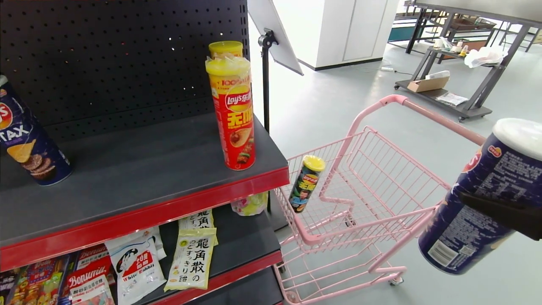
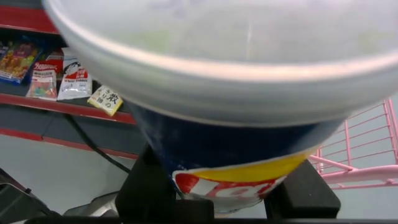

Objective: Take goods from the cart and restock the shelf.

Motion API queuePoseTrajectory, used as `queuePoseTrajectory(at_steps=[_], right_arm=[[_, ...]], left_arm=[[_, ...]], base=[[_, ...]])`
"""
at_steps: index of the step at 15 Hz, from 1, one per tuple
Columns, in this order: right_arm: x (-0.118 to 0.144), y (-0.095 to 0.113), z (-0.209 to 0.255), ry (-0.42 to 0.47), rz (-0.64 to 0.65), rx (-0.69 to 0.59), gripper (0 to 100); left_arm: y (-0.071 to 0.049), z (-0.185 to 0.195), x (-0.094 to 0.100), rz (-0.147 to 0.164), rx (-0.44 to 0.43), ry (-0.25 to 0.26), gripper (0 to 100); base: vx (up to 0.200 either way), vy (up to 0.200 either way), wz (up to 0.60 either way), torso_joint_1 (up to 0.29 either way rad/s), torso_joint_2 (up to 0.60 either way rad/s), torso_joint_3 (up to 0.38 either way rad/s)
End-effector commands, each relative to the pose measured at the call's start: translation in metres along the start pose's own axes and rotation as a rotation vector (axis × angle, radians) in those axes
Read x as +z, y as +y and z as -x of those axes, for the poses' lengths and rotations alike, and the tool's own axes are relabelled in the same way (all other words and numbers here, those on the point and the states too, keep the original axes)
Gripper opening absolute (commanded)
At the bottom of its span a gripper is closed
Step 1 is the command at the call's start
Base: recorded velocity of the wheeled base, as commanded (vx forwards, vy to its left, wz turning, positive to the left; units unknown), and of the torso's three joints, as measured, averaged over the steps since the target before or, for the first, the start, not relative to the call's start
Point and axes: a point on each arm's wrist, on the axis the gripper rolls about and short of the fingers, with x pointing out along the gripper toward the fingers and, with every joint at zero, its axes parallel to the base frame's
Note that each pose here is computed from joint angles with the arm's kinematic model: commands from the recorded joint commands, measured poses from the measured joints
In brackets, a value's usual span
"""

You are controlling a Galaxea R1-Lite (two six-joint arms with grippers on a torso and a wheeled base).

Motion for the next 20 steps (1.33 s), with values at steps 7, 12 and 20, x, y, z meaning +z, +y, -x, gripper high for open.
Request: queuePoseTrajectory(at_steps=[7,12,20], right_arm=[[-0.003,-0.002,-0.01,0.039,0.016,-0.006,0],[-0.005,-0.003,-0.014,0.054,0.015,-0.009,0],[-0.012,-0.002,-0.012,0.066,0.011,-0.007,0]], left_arm=[[0.0,0.0,0.0,0.0,0.0,0.001,100],[0.0,0.0,0.0,0.002,0.002,0.001,100],[0.0,0.0,0.0,0.0,0.002,0.001,100]], base=[[0.0,0.0,0.0,0.189,-0.44,-0.252],[0.0,0.0,0.6,0.008,-0.02,-0.013],[0.0,0.0,0.3,0.005,0.0,-0.002]])
